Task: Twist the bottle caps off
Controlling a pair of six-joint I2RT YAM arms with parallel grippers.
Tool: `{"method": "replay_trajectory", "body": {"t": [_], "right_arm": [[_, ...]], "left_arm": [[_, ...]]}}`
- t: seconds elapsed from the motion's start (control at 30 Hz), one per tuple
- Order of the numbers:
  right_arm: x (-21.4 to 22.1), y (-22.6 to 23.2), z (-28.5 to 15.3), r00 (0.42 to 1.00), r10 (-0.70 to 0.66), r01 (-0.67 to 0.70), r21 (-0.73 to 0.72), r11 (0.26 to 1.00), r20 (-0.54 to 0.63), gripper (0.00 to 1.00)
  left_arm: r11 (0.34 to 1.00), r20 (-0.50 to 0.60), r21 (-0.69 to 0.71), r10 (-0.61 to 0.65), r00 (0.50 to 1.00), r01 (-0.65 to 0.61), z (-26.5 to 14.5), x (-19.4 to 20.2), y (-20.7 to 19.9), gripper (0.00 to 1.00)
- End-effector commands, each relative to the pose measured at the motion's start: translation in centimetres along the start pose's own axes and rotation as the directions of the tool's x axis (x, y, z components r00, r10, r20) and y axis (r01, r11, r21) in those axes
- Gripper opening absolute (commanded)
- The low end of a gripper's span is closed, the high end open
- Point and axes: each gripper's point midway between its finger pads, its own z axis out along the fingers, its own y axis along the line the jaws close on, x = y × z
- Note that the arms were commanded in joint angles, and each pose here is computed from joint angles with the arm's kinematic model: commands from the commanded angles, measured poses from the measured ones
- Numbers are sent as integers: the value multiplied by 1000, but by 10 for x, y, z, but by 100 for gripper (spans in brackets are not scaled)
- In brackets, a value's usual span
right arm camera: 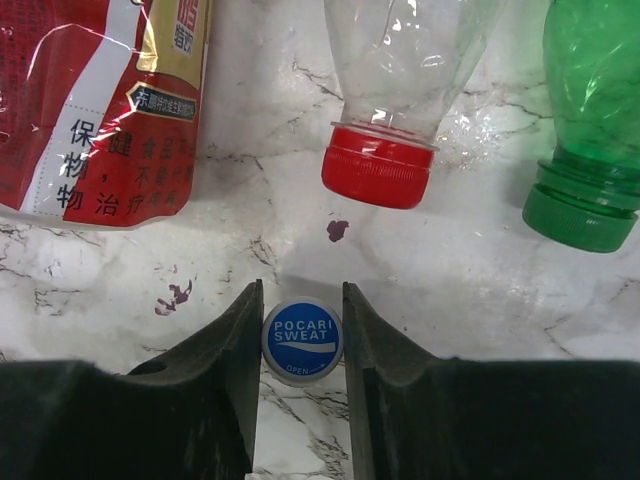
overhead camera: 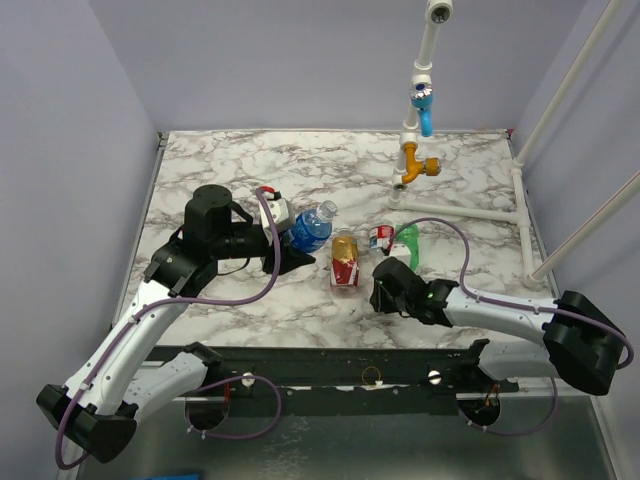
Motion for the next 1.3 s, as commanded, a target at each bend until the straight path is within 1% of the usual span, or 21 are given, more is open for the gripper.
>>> {"method": "replay_trajectory", "body": {"t": [0.0, 0.03, 0.13, 0.23, 0.33, 0.4, 0.47, 0.57, 0.67, 0.73, 0.77, 0.9, 1.0, 1.1, 1.13, 1.2, 1.27], "right_arm": [[4, 0, 4, 999, 39, -39, 30, 999, 8, 36], [6, 1, 3, 999, 40, -40, 26, 999, 1, 39], [10, 2, 1, 999, 47, -47, 25, 999, -22, 56], [7, 3, -6, 998, 54, -54, 20, 998, -23, 67], [-17, 13, -27, 998, 54, -53, -33, 998, 35, 70], [-50, 31, -54, 992, 47, -32, -124, 992, 116, 71], [-88, 54, -91, 974, 50, 6, -247, 969, 220, 74], [-142, 92, -158, 926, 73, 106, -443, 890, 370, 81], [-183, 120, -213, 878, 96, 201, -545, 814, 468, 88], [-206, 136, -237, 852, 115, 244, -582, 776, 511, 90], [-216, 145, -250, 836, 123, 274, -600, 752, 535, 91], [-241, 177, -266, 808, 137, 345, -648, 679, 573, 92], [-251, 195, -267, 799, 143, 375, -669, 642, 585, 92], [-256, 206, -263, 797, 148, 383, -681, 624, 585, 90], [-257, 207, -263, 797, 150, 384, -684, 621, 584, 88], [-256, 209, -258, 803, 147, 379, -684, 623, 578, 82], [-255, 211, -252, 809, 142, 372, -684, 627, 570, 68]], "left_arm": [[1000, 15, -9, 25, 1000, -25, 0, -6, 3, 14], [1000, 15, -8, 24, 1000, -24, 0, -6, 4, 14], [1000, 19, -7, 25, 999, -25, 0, -8, 3, 14], [1000, 23, -7, 25, 999, -25, -1, -10, 2, 14], [1000, 24, -7, 21, 999, -21, -1, -10, 2, 14], [1000, 27, -10, 23, 999, -23, -2, -11, 1, 14], [1000, 27, -13, 22, 999, -22, -3, -11, 1, 14], [1000, 27, -11, 17, 999, -17, -3, -10, 0, 14], [1000, 28, -7, 17, 999, -17, -3, -10, -1, 14], [1000, 28, -3, 18, 999, -18, -3, -9, -2, 14], [1000, 27, -1, 16, 1000, -16, -3, -9, -2, 14], [1000, 30, -2, 25, 999, -24, -3, -10, -2, 14], [1000, 31, -4, 26, 999, -26, -3, -11, -1, 14], [1000, 31, -4, 24, 999, -24, -3, -11, -1, 14], [1000, 31, -4, 25, 999, -25, -3, -11, -1, 14], [1000, 29, -8, 26, 999, -26, -3, -11, 0, 14], [1000, 28, -5, 23, 999, -23, -2, -11, 0, 14]]}}
